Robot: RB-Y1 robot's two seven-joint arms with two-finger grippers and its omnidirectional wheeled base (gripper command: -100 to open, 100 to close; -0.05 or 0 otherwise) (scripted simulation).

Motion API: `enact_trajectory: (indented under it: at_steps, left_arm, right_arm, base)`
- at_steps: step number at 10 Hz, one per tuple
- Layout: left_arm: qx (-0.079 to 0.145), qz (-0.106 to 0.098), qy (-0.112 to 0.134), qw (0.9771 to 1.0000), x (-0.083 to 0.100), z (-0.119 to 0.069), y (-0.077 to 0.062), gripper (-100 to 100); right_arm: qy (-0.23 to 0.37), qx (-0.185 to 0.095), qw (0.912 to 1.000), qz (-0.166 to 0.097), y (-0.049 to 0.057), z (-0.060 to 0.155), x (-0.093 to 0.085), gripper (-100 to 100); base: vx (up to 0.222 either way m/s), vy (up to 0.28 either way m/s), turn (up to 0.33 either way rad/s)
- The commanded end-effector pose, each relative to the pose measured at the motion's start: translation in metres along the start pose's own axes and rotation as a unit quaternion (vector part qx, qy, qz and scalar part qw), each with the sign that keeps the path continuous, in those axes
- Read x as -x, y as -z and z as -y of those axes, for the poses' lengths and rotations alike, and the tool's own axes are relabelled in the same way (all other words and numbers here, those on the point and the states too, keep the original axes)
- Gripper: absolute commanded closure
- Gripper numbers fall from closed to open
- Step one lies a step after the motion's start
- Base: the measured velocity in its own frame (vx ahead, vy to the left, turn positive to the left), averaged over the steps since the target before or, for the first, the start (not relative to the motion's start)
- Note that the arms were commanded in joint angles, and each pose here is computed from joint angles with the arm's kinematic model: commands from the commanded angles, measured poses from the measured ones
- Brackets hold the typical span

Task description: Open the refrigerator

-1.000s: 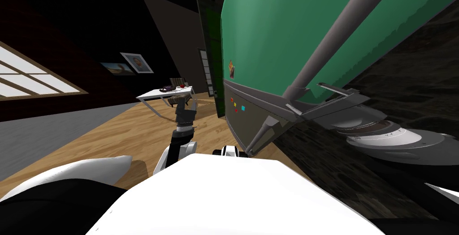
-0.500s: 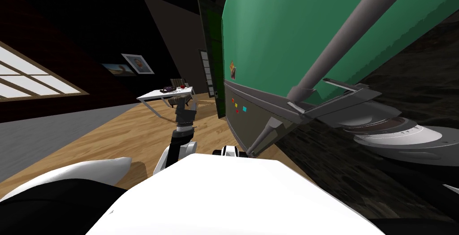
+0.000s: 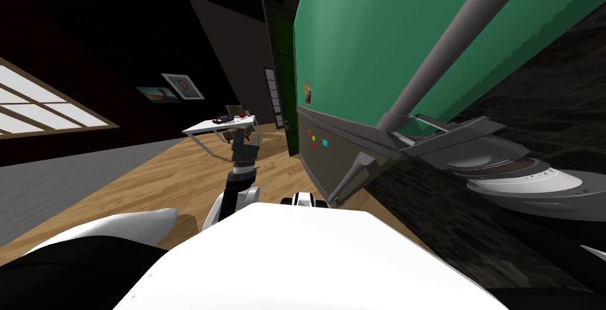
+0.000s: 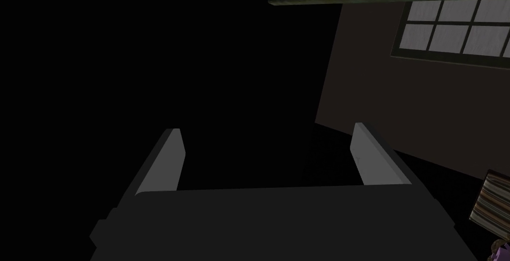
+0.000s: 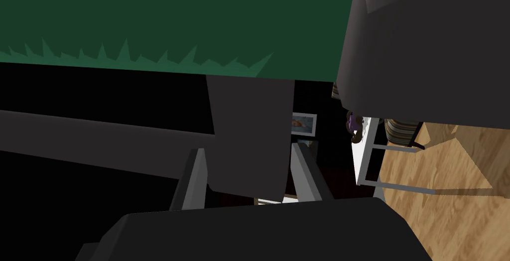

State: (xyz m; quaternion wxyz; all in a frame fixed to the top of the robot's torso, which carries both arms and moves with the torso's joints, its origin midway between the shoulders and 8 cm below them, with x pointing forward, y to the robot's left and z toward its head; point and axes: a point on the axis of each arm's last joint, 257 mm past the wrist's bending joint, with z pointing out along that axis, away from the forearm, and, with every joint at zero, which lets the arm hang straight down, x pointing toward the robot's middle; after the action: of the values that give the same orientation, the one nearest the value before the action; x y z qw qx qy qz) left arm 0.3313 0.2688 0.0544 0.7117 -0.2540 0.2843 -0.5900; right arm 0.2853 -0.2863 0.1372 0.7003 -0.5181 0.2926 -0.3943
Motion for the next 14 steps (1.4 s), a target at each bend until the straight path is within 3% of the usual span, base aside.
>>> enact_trajectory:
  at_steps: [1,2,5,7,10,12,13,14]
  left_arm:
    - [0.0,0.0,0.0,1.0,0.0,0.0,0.0,0]
    - [0.0,0.0,0.0,1.0,0.0,0.0,0.0,0]
    - [0.0,0.0,0.0,1.0,0.0,0.0,0.0,0]
    - [0.0,0.0,0.0,1.0,0.0,0.0,0.0,0]
    - [0.0,0.0,0.0,1.0,0.0,0.0,0.0,0]
    - [0.0,0.0,0.0,1.0,0.0,0.0,0.0,0]
    - [0.0,0.0,0.0,1.0,0.0,0.0,0.0,0]
    - [0.0,0.0,0.0,1.0,0.0,0.0,0.0,0]
  right_arm:
    - [0.004,0.004,0.9999,-0.016,0.005,0.0,-0.011,100]
    - [0.008,0.004,0.9995,-0.031,0.01,0.002,-0.023,100]
    - [0.013,0.005,0.9988,-0.047,0.014,0.005,-0.034,100]
    - [0.022,0.006,0.9968,-0.077,0.025,0.01,-0.057,100]
    - [0.026,0.006,0.9953,-0.093,0.031,0.013,-0.067,100]
    - [0.036,0.007,0.9918,-0.123,0.044,0.02,-0.088,100]
    - [0.036,0.007,0.9918,-0.123,0.044,0.02,-0.088,100]
    - [0.041,0.007,0.9896,-0.137,0.051,0.023,-0.098,100]
  base:
    - [-0.029,0.297,-0.048]
    - [-0.044,0.311,-0.041]
    - [-0.026,0.29,-0.043]
    - [-0.05,0.343,-0.058]
    - [-0.044,0.337,-0.036]
    - [-0.027,0.357,-0.054]
    - [-0.028,0.338,-0.039]
    - [-0.032,0.362,-0.03]
